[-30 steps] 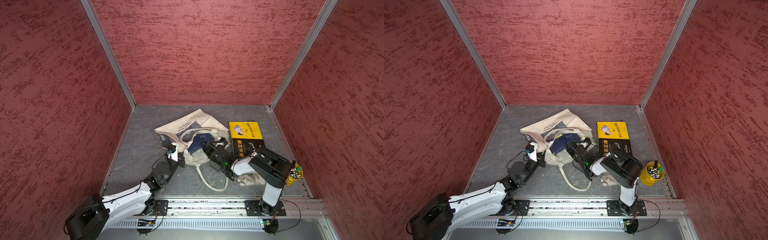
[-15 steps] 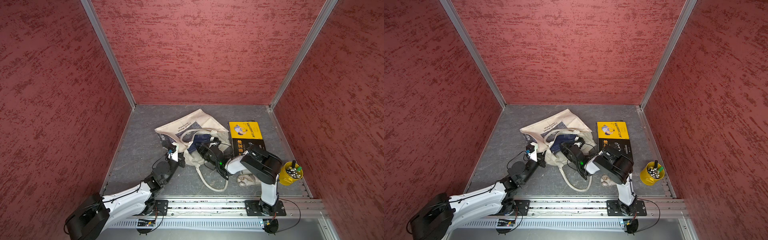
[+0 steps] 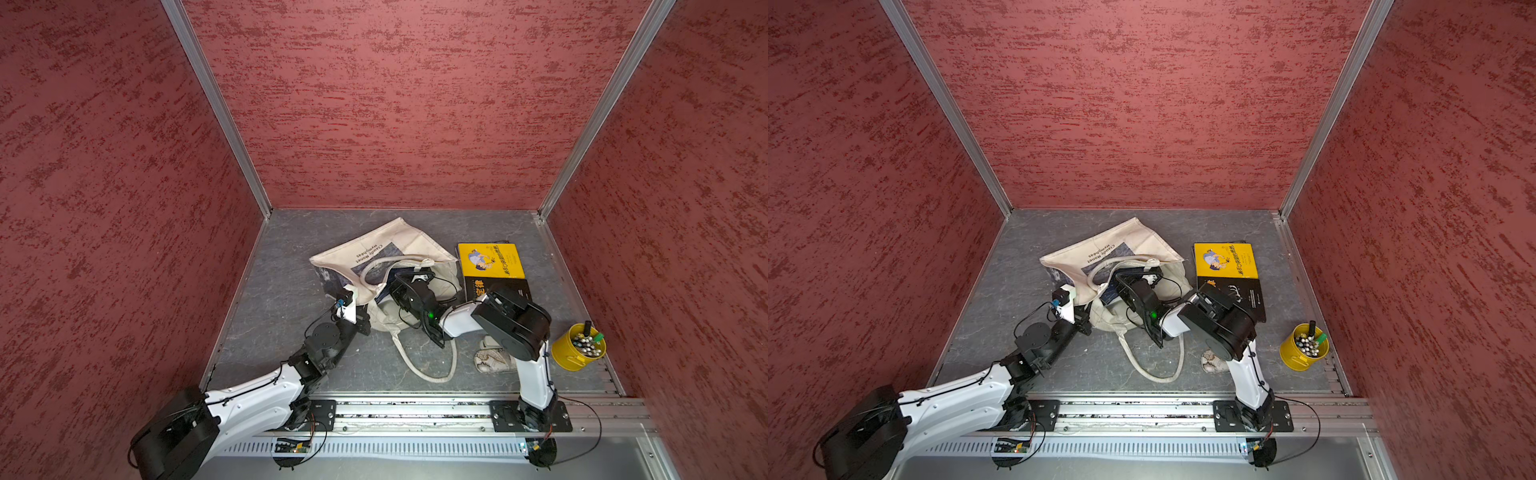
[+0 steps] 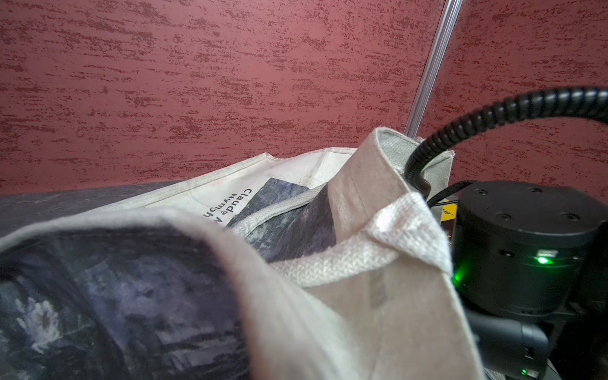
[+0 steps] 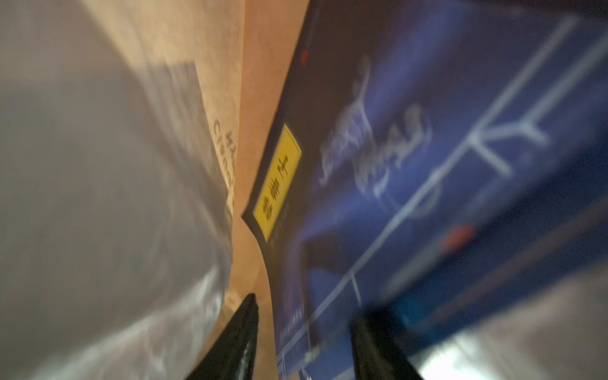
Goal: Take out the books from the canvas bag
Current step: Pick up the book from the canvas bag.
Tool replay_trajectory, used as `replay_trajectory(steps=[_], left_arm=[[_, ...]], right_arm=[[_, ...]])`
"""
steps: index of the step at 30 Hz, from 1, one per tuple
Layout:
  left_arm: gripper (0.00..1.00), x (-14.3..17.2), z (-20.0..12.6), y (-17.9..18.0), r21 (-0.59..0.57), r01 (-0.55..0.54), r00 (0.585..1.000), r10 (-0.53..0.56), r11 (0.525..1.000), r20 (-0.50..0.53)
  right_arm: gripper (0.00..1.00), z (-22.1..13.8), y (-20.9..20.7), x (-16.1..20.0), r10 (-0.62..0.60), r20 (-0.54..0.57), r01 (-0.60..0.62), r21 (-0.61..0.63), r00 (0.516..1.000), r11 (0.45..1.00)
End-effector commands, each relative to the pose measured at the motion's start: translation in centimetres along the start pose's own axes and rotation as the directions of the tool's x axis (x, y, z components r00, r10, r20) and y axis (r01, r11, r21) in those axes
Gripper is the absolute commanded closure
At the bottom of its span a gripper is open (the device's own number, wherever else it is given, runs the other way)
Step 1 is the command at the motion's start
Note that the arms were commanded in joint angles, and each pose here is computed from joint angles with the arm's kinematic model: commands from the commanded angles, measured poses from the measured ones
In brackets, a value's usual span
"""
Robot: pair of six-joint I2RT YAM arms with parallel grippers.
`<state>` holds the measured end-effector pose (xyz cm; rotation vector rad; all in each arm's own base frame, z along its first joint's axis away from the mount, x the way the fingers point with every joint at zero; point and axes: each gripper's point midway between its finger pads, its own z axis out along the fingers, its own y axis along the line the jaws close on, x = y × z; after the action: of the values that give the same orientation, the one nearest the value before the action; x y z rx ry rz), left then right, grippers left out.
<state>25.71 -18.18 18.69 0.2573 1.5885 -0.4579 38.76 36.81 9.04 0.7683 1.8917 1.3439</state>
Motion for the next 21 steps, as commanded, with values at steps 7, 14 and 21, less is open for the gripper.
replay_trajectory(steps=[7, 14, 21], left_arm=[[1.00, -2.7, 0.3, -1.3, 0.055, 0.028, 0.997, -0.032, 0.998, 0.074], [1.00, -2.7, 0.2, -1.3, 0.053, 0.029, 0.997, -0.033, 0.998, 0.076], [1.00, -2.6, 0.4, -1.2, 0.041, 0.037, 0.997, -0.039, 0.998, 0.065]], right_arm=[[0.58, 2.7, -1.4, -2.5, -0.020, 0.120, 0.014, 0.055, 0.993, 0.998], [0.83, 2.1, -1.5, -3.0, -0.020, 0.118, 0.013, 0.056, 0.993, 0.998], [1.00, -1.3, 0.6, -2.9, -0.088, 0.083, 0.087, 0.013, 0.993, 0.996]])
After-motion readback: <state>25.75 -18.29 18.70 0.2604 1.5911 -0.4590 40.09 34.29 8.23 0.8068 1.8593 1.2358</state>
